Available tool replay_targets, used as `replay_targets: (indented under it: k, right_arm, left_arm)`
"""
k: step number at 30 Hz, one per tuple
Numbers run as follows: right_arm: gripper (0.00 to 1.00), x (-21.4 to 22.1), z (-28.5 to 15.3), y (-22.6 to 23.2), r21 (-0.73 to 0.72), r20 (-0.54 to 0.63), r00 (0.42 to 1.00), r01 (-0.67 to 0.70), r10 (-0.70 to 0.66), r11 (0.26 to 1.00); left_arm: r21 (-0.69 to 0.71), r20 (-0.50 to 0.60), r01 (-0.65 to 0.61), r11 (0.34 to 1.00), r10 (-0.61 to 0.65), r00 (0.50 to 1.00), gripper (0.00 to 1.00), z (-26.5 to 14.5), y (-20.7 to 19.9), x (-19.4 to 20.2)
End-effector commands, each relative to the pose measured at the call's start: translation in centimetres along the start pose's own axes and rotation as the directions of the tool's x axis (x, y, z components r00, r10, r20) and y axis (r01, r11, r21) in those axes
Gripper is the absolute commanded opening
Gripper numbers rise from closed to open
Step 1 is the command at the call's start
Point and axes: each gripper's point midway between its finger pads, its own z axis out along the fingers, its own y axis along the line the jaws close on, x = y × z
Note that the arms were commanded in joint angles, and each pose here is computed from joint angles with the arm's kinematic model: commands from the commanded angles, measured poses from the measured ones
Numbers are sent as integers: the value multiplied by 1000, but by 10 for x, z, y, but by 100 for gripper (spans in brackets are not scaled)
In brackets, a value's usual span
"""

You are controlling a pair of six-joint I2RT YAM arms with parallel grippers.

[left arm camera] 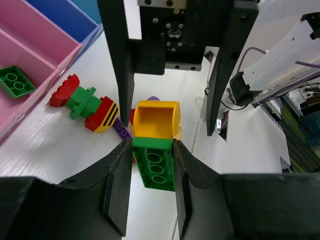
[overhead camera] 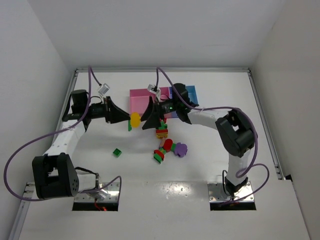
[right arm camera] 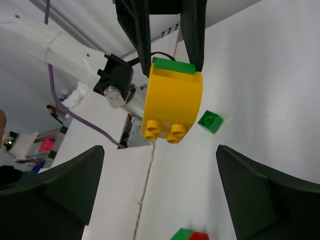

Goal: Sort the legos into containers by color

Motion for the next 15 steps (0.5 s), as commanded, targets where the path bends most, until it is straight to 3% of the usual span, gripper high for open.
replay_targets:
  k: [1, 9, 13, 15]
  right_arm:
    - [93, -18, 6, 7, -44, 32, 998, 52, -50, 998]
    - [90, -23, 22, 0, -24, 30, 999, 21, -20, 999]
    - [83, -23, 28, -5, -15, 32, 999, 14, -14, 1000]
    - [70, -28, 29, -6, -9, 40, 999, 23, -23, 1000]
  left_arm:
    - [51, 8, -50, 997, 50, 999, 0, 0, -8, -6]
    - [46, -9, -53, 998, 53, 999, 0, 7, -7, -3]
    - [35, -10, -44, 998, 45, 999, 0, 7, -4, 0]
    - [34, -14, -45, 998, 46, 999, 0, 9, -4, 1]
